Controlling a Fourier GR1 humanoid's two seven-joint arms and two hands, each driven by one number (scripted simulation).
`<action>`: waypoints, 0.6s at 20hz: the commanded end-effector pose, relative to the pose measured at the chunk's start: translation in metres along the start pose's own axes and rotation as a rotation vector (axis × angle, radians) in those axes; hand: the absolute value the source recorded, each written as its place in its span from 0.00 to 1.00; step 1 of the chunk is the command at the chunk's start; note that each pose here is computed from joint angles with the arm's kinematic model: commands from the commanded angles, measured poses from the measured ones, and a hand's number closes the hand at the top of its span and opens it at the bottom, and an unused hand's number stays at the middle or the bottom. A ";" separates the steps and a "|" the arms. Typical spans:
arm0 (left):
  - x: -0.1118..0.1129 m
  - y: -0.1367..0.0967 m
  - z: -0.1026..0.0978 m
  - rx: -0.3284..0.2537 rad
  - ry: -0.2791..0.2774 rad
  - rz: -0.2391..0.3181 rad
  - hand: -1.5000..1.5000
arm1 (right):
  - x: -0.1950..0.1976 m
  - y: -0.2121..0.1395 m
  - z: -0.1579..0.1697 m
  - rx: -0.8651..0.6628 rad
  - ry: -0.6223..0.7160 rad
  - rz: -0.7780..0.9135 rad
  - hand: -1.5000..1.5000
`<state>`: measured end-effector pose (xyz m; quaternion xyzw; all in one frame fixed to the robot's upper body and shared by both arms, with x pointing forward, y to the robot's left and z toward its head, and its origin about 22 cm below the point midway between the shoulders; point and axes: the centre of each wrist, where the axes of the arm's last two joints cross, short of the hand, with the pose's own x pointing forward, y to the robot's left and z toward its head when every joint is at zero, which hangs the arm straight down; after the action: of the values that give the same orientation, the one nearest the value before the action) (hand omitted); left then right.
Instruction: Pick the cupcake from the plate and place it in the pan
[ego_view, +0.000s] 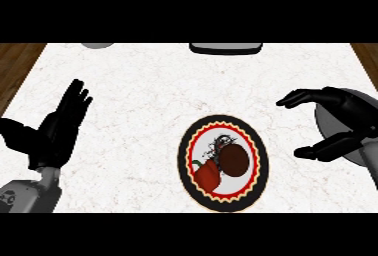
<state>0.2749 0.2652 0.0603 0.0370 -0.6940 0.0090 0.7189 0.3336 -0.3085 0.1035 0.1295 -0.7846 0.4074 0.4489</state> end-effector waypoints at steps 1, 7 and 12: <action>-0.001 0.004 -0.004 0.011 -0.003 -0.005 0.50 | 0.004 -0.034 0.008 0.117 -0.050 0.155 0.00; 0.012 0.013 -0.011 0.015 0.015 -0.003 0.50 | 0.017 -0.018 -0.048 0.251 -0.056 0.279 0.00; -0.003 0.010 -0.003 0.016 0.015 0.008 0.50 | 0.036 0.015 -0.091 0.392 0.002 0.502 0.00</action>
<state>0.2803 0.2683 0.0612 0.0379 -0.6888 0.0139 0.7238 0.3649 -0.2551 0.1426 0.0373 -0.7317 0.5907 0.3382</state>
